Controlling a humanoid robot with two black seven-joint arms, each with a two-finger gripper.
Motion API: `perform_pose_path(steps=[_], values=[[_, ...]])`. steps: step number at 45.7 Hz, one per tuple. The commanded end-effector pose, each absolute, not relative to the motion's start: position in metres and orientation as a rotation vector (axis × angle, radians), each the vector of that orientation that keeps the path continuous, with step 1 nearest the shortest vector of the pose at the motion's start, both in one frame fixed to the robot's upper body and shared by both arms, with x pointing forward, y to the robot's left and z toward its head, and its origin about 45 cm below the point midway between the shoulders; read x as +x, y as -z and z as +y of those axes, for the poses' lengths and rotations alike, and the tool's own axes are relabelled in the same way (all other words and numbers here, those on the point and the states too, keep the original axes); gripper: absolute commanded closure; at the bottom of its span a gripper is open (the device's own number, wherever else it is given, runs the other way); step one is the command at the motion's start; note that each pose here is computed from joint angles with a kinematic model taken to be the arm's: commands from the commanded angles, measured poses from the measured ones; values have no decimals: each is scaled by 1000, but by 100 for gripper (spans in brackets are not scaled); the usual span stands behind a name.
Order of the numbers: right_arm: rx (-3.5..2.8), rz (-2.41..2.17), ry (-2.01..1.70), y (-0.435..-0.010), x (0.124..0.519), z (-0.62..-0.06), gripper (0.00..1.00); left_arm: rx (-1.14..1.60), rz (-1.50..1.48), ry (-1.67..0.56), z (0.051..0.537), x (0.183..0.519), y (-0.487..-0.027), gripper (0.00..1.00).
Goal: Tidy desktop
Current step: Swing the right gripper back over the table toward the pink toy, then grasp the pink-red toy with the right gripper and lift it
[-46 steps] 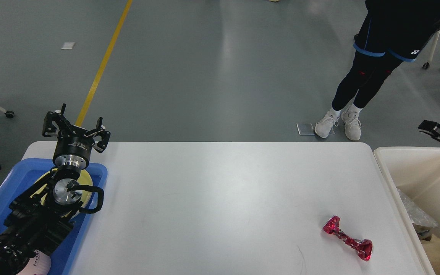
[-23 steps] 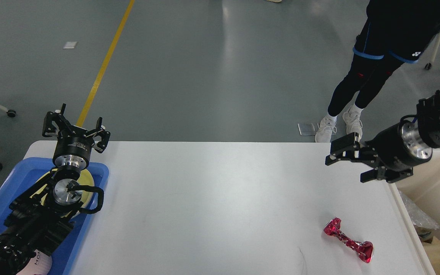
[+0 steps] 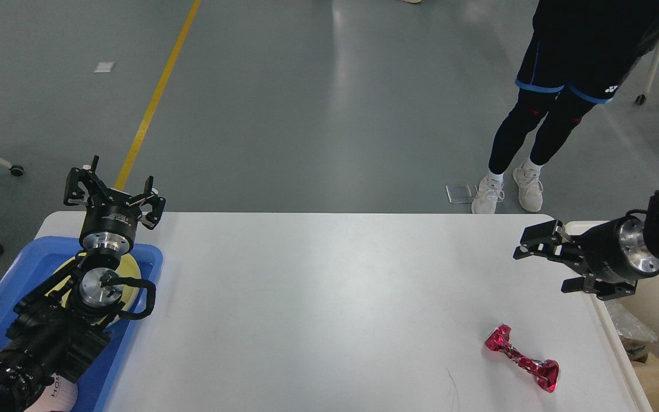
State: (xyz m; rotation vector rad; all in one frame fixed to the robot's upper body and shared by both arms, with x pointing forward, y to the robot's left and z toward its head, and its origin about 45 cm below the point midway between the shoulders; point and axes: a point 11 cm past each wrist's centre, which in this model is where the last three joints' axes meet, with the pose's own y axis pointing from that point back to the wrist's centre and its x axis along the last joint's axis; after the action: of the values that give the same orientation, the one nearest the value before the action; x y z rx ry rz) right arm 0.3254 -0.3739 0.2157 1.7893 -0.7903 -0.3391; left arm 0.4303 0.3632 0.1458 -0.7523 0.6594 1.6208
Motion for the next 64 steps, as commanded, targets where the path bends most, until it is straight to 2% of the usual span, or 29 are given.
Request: perform_pose_path(steps=[1,5,10,21,37,41,46,52,54,55,58,59,61,62,63,64], values=[[1780,-1060,667,-196,327,-370,0,-753,659,-1622,364,430,-146,0],[1744,-1234,851,-191,329,-365,0,-751,659,-1622,364,430,-146,0],[1609,-1382,1047,-163,315,-362,0,-752,660,-1621,363,430,-145,0],[1303,-1481,1204,-102,273,-343,0,-750,658,-1622,363,430,-146,0],[1192,-1509,1197,-88,256,-351,0,-750,658,-1622,363,430,-146,0],[1185,-1499,1175,-81,254,-344,4,-753,659,-1620,363,430,-146,0],[1191,-1506,1173,-77,256,-340,19,-752,658,-1622,364,430,-146,0],[1182,-1503,1159,-67,256,-335,21,-752,660,-1621,363,430,-145,0],[1182,-1511,1157,-65,258,-334,27,-752,660,-1621,363,430,-145,0],[1184,-1515,1154,-64,259,-334,33,-752,660,-1621,363,430,-146,0],[1191,-1521,1143,-64,262,-332,62,-751,659,-1622,364,430,-146,0],[1193,-1519,1139,-64,262,-332,69,-752,659,-1621,363,430,-146,0],[1203,-1514,1128,-64,263,-330,72,-754,659,-1621,364,430,-146,0],[1211,-1506,1123,-64,263,-328,79,-752,660,-1621,363,430,-146,0],[1219,-1501,1116,-64,263,-328,95,-751,659,-1622,364,430,-146,0],[1222,-1497,1111,-64,263,-327,100,-753,660,-1622,363,430,-146,0]])
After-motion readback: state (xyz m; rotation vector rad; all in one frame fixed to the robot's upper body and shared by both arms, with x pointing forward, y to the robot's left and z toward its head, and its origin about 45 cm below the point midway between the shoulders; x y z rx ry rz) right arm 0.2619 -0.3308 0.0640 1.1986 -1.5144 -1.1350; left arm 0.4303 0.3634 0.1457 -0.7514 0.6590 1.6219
